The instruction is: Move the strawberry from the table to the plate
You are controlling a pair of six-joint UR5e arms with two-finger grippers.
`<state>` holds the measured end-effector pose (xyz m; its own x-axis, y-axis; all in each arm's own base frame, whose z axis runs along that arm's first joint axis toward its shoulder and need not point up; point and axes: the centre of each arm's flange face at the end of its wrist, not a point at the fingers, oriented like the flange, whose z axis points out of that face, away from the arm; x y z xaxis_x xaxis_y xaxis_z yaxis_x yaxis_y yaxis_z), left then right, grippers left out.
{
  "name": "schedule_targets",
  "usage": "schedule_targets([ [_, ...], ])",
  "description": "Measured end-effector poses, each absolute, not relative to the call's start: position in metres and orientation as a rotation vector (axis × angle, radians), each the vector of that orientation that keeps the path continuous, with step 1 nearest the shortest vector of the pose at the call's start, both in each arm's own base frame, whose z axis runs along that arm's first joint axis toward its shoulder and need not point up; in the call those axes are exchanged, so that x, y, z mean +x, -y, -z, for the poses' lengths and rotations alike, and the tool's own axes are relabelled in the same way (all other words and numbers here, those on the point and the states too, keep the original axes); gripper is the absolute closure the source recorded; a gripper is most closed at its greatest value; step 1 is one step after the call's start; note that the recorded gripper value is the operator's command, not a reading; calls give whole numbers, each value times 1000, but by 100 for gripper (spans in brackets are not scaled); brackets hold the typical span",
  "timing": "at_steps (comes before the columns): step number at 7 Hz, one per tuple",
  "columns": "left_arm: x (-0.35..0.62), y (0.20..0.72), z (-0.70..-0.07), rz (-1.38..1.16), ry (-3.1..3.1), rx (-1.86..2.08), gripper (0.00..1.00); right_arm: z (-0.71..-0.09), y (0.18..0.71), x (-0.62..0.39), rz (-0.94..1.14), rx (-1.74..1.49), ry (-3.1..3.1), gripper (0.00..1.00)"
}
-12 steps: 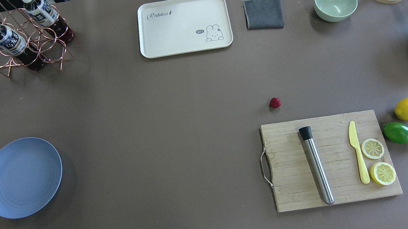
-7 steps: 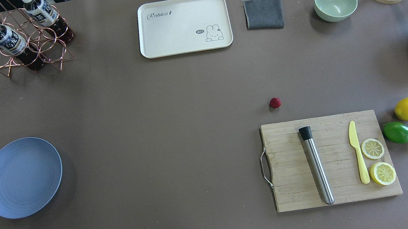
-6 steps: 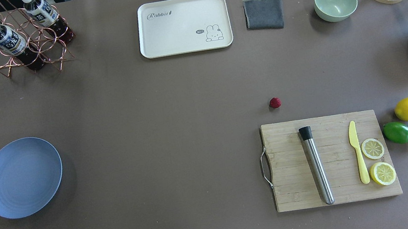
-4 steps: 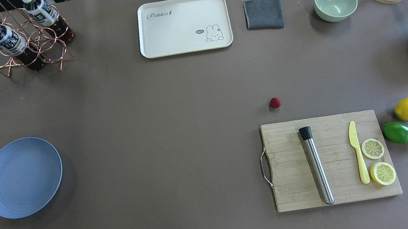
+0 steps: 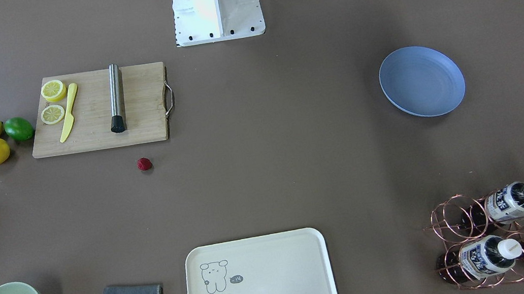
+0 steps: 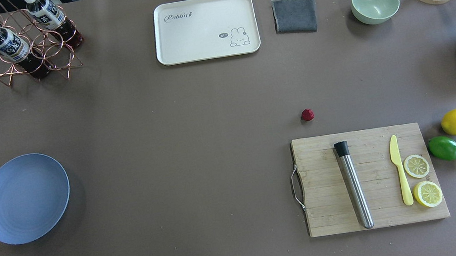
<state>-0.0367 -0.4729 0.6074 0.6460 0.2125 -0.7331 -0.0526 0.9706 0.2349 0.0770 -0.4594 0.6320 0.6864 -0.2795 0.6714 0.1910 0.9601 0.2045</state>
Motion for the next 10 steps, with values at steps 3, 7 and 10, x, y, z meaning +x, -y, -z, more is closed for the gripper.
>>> schedule_targets([
  [3,-33,467,-610,-89,-890,185,2,-638,459,66,278,100,763,0],
  [7,-28,465,-611,-89,-898,197,2,-635,462,64,282,102,760,0],
  [10,-27,464,-615,-88,-892,191,3,-632,462,63,281,107,761,0],
])
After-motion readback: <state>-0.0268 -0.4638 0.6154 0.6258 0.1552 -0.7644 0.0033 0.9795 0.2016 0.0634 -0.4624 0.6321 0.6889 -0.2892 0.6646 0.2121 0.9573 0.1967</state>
